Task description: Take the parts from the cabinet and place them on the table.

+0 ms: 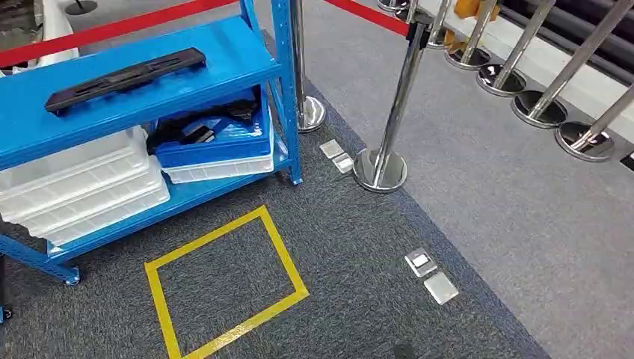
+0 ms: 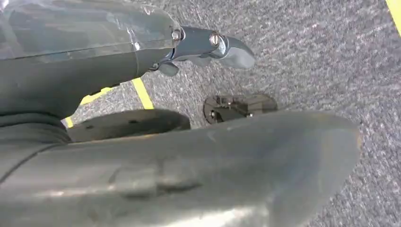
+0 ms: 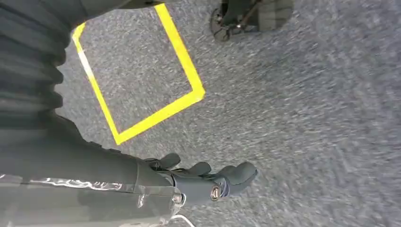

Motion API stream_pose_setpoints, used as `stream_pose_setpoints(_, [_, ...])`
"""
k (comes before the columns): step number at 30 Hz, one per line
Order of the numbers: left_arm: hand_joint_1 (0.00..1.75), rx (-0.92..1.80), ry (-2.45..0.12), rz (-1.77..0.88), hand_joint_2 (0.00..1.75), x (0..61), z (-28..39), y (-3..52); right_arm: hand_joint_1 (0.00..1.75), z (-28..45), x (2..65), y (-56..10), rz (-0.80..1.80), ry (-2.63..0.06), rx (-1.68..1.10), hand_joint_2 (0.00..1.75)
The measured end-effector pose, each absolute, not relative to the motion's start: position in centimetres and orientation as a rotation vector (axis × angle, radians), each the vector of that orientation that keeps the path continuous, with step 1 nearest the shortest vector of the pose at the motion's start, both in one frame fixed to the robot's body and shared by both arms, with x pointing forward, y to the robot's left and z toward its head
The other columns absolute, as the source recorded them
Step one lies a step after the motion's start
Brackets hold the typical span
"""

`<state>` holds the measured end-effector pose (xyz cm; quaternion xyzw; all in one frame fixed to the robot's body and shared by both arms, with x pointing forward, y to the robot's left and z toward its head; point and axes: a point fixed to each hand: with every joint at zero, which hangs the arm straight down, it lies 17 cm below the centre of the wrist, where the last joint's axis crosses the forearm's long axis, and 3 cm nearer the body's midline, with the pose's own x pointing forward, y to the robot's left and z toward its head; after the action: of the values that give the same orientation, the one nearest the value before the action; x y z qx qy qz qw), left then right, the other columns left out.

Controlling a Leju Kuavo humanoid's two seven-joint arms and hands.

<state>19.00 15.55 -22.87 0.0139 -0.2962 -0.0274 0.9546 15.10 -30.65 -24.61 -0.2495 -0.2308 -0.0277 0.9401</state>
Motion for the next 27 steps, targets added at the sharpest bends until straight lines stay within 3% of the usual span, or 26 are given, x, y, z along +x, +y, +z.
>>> stream_pose_setpoints(27, [0.00,0.025,-0.592,-0.056,0.00,18.54,-23.01,15.50,0.00,-24.73,14.86,-30.47,-0.045,-0.460,-0.506,1.75])
